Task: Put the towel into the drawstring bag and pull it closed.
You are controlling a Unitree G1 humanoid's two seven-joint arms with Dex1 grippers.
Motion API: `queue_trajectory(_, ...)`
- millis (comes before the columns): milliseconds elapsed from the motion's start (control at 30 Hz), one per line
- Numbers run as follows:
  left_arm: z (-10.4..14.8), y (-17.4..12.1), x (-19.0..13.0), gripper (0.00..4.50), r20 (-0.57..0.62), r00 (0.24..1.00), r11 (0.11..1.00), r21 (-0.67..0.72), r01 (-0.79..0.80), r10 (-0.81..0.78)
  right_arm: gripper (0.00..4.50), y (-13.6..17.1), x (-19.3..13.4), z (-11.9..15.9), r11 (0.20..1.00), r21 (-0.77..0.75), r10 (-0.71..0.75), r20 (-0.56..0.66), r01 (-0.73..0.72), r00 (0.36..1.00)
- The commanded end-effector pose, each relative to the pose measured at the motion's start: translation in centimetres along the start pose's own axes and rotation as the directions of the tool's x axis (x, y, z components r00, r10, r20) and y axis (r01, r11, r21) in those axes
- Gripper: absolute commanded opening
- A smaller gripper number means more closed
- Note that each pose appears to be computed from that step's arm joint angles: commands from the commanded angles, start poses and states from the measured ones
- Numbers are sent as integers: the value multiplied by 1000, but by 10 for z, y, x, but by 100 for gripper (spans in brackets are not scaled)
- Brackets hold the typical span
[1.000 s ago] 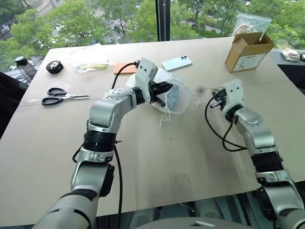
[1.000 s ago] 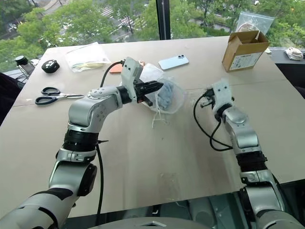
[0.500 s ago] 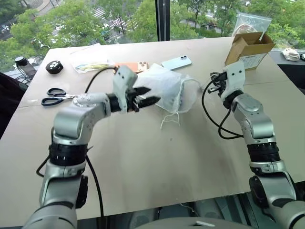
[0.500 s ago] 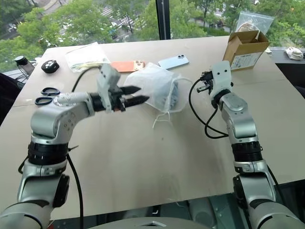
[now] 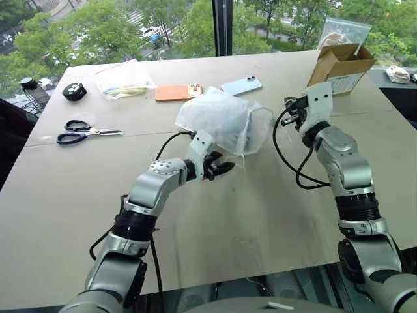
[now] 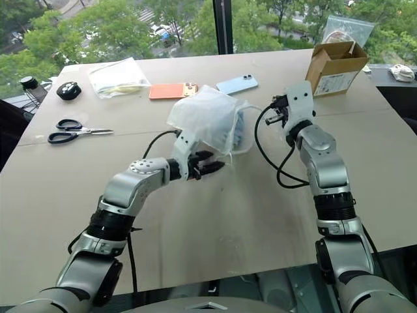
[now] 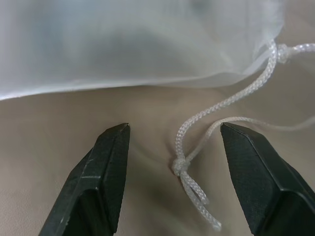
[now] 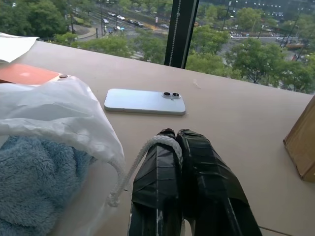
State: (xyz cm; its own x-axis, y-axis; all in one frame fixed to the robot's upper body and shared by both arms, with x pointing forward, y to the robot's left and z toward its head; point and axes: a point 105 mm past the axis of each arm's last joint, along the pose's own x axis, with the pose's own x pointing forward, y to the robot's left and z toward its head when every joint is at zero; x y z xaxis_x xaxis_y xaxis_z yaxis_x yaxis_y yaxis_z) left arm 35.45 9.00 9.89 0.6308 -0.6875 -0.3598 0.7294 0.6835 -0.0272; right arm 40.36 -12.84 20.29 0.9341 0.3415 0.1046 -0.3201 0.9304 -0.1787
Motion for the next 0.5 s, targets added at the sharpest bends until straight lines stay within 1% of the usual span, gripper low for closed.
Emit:
queue_trajectory(33, 7, 4, 6, 299, 41, 998, 998, 39, -47, 45, 0, -3, -3, 21, 1000, -4, -21, 70, 22, 997)
queue_trajectory(67, 9, 3, 7, 248, 60, 997, 998, 44, -51, 49, 0, -3, -4, 20, 1000, -4, -22, 68, 23, 997)
queue_trajectory(100, 12, 3, 7, 227, 85, 994, 997, 45, -67, 63, 0, -3, -4, 18, 1000, -3, -23, 66, 23, 998)
queue_trajectory(133, 16, 5, 7, 180, 114, 990, 995, 37, -88, 83, 0, -2, -5, 17, 1000, -2, -23, 64, 23, 998)
queue_trajectory(200, 21, 7, 5, 62, 156, 981, 993, 22, -120, 115, 0, -2, -6, 16, 1000, 0, -24, 61, 24, 998)
queue_trajectory(267, 21, 10, 2, 4, 177, 973, 988, 9, -154, 150, 0, -1, -7, 14, 1000, 1, -25, 58, 25, 998)
queue_trajectory(367, 17, 16, -4, 4, 188, 959, 976, -4, -217, 213, 0, -3, -8, 12, 999, 1, -32, 55, 32, 998)
queue_trajectory(400, 16, 23, -9, 4, 195, 944, 963, -11, -268, 265, 0, -5, -8, 12, 999, -4, -41, 53, 41, 998)
queue_trajectory(467, 16, 41, -23, 4, 216, 894, 916, -6, -400, 392, 0, -10, -9, 11, 998, -15, -63, 50, 63, 997)
queue_trajectory(500, 18, 56, -35, 4, 238, 836, 862, -3, -507, 493, 0, -15, -9, 10, 996, -22, -85, 47, 86, 995)
